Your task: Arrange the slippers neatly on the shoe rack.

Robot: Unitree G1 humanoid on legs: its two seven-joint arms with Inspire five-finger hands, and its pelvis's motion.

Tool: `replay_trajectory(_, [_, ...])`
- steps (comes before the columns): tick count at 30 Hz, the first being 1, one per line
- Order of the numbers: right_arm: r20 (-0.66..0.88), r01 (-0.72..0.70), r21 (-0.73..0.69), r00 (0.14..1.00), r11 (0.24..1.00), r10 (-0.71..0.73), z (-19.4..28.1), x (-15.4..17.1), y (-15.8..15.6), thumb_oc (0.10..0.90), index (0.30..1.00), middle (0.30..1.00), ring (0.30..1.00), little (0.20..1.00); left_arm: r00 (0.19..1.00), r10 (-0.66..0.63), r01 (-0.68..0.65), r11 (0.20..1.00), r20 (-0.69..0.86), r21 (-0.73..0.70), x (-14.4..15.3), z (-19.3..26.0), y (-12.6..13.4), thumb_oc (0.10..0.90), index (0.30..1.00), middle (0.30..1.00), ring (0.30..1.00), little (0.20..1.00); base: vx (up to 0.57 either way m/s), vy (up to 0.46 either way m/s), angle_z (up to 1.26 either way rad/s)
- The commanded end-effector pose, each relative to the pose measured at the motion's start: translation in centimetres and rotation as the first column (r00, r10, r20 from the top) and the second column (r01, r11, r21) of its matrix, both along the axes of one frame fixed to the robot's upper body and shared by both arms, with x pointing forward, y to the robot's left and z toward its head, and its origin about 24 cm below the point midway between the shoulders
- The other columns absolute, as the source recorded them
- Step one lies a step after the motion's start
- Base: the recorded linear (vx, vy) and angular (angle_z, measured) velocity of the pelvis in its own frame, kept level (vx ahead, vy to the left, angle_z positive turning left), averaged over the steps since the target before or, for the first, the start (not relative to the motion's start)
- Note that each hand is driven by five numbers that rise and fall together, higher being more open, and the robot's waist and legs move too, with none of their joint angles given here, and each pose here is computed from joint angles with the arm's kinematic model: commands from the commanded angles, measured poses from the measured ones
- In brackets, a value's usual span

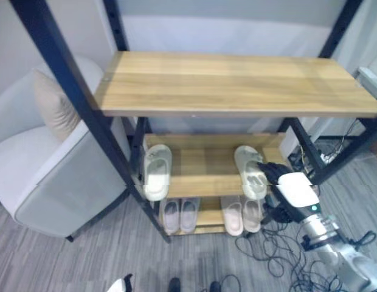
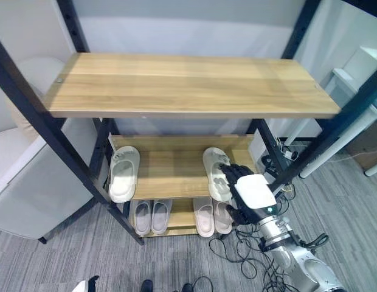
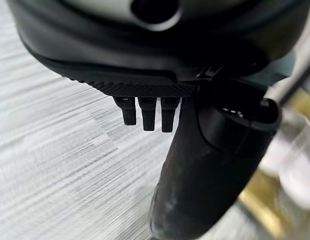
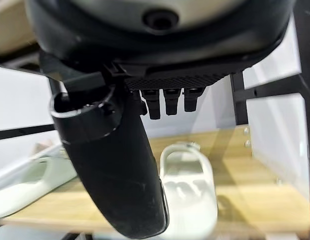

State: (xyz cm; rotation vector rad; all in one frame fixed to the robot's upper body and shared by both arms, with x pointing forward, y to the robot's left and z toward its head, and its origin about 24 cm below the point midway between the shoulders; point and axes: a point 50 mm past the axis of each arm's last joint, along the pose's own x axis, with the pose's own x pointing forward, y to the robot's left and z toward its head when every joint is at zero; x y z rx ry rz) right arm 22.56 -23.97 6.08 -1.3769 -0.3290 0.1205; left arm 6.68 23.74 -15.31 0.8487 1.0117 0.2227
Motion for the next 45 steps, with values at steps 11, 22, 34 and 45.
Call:
replay_trajectory(11, [0.03,0.284,0.257,0.953,0.924,-0.301,2.6,5.0,-4.9,0.8,0.9,0.9,0.9,0.9,0.983,0.159,-0.159,0.987,-0.086,0.005,-3.3,-0.4,1.4,0.8,0.9,0.9,0.9,0.9,0.05,0.008,0.07])
replay_trajectory(22, [0.006,0.359,0.496,0.909,0.79,-0.417,3.5,7.1,-6.0,0.8,0.9,0.9,0.9,0.9,0.967,0.236,-0.238,0.971,-0.1,-0.008,-4.2,-0.4,1.9,0.8,0.9,0.9,0.9,0.9,0.03,0.011,0.04])
replay_trajectory(34, [-0.03,0.422,0.42,0.891,0.804,-0.452,3.3,9.1,-6.3,0.8,0.9,0.9,0.9,0.9,0.973,0.22,-0.223,0.974,-0.075,-0.033,-3.4,-0.4,1.7,0.8,0.9,0.9,0.9,0.9,0.02,0.006,0.02])
replay_trajectory(45, [-0.014,0.43,0.513,0.87,0.743,-0.494,4.6,10.5,-6.5,0.8,0.9,0.9,0.9,0.9,0.975,0.208,-0.211,0.977,-0.075,-0.04,-3.1,-0.4,1.5,0.8,0.9,0.9,0.9,0.9,0.0,0.006,0.03])
